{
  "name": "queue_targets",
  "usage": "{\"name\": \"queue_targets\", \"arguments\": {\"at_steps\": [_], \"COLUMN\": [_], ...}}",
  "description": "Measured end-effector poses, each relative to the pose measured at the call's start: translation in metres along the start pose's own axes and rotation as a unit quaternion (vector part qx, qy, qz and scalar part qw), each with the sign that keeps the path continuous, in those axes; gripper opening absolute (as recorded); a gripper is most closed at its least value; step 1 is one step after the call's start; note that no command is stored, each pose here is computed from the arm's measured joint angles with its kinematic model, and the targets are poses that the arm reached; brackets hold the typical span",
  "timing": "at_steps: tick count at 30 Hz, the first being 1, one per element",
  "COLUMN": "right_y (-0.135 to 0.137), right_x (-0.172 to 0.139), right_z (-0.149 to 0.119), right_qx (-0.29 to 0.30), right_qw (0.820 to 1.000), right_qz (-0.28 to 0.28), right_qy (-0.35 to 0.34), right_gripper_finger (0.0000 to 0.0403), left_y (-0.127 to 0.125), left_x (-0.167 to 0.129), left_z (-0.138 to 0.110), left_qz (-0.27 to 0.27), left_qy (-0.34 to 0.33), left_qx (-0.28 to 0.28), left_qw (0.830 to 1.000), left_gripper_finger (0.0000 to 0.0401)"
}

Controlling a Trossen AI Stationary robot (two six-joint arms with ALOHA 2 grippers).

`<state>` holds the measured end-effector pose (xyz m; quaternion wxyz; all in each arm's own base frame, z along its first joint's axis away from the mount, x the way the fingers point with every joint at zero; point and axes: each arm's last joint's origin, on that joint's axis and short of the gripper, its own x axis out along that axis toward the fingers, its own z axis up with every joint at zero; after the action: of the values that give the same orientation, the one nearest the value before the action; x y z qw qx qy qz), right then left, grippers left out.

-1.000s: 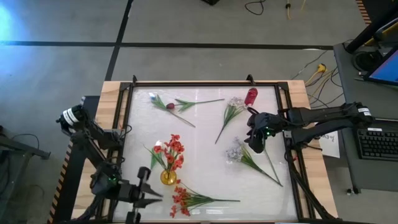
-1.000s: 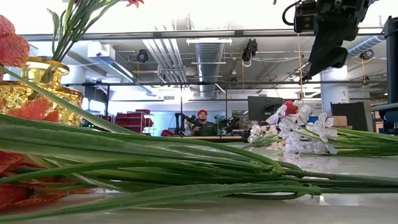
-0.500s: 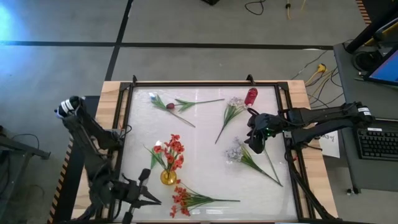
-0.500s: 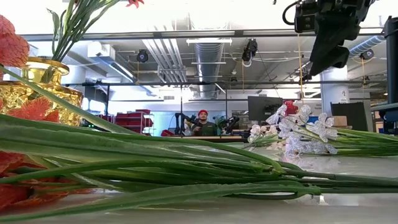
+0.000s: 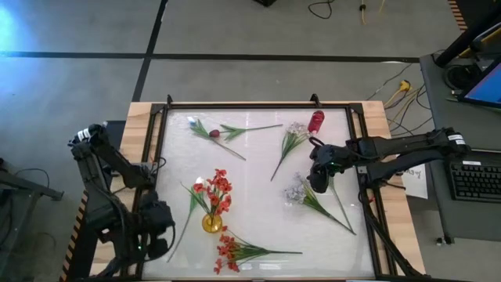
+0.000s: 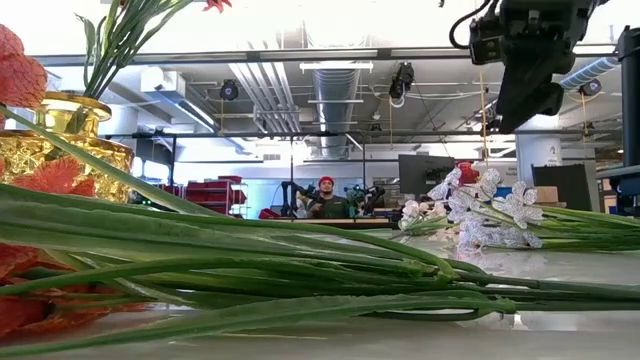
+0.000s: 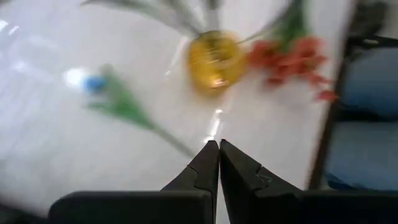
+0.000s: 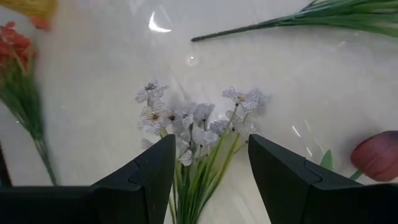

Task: Sort flowers into vase by color
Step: Put the bottom white flowers into the red vase

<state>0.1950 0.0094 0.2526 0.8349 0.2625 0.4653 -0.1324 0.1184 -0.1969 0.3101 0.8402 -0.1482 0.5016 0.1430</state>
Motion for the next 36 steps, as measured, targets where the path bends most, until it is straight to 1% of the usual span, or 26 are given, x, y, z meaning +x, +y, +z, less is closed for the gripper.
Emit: {"name": "queue_targets", "arguments": {"at_steps": [2,6,14,20,24,28,32,36], "right_y": [0.0,0.001,0.002,0.007,0.009,0.011,0.011,0.015], "right_x": [0.004,0.012,0.021,0.02,0.019,0.018,0.019,0.027], "right_z": [0.001,0.001,0.0,-0.006,-0.013,-0.021,-0.023,-0.026], "right_qx": [0.002,0.004,0.01,0.023,0.047,0.059,0.068,0.087], "right_qw": [1.0,1.0,0.999,0.998,0.995,0.991,0.991,0.986], "right_qz": [-0.006,-0.018,-0.028,-0.028,-0.035,-0.044,-0.06,-0.072], "right_qy": [0.007,0.02,0.043,0.056,0.081,0.108,0.101,0.12], "right_gripper_finger": [0.0194,0.0194,0.0194,0.0194,0.0198,0.0223,0.0265,0.0297], "left_y": [0.007,0.015,0.033,0.053,0.062,0.067,0.065,0.061], "left_x": [0.005,0.018,0.043,0.054,0.062,0.069,0.073,0.074], "left_z": [-0.003,-0.01,-0.024,-0.031,-0.036,-0.04,-0.041,-0.042], "left_qz": [0.029,0.044,0.028,0.048,0.069,0.086,0.096,0.102], "left_qy": [0.007,0.007,0.005,0.003,-0.002,-0.004,-0.005,-0.005], "left_qx": [-0.014,-0.024,-0.062,-0.096,-0.099,-0.099,-0.1,-0.095], "left_qw": [0.999,0.999,0.998,0.994,0.993,0.991,0.99,0.99], "left_gripper_finger": [0.0,0.0,0.0,0.0,0.0,0.0,0.0,0.0]}}
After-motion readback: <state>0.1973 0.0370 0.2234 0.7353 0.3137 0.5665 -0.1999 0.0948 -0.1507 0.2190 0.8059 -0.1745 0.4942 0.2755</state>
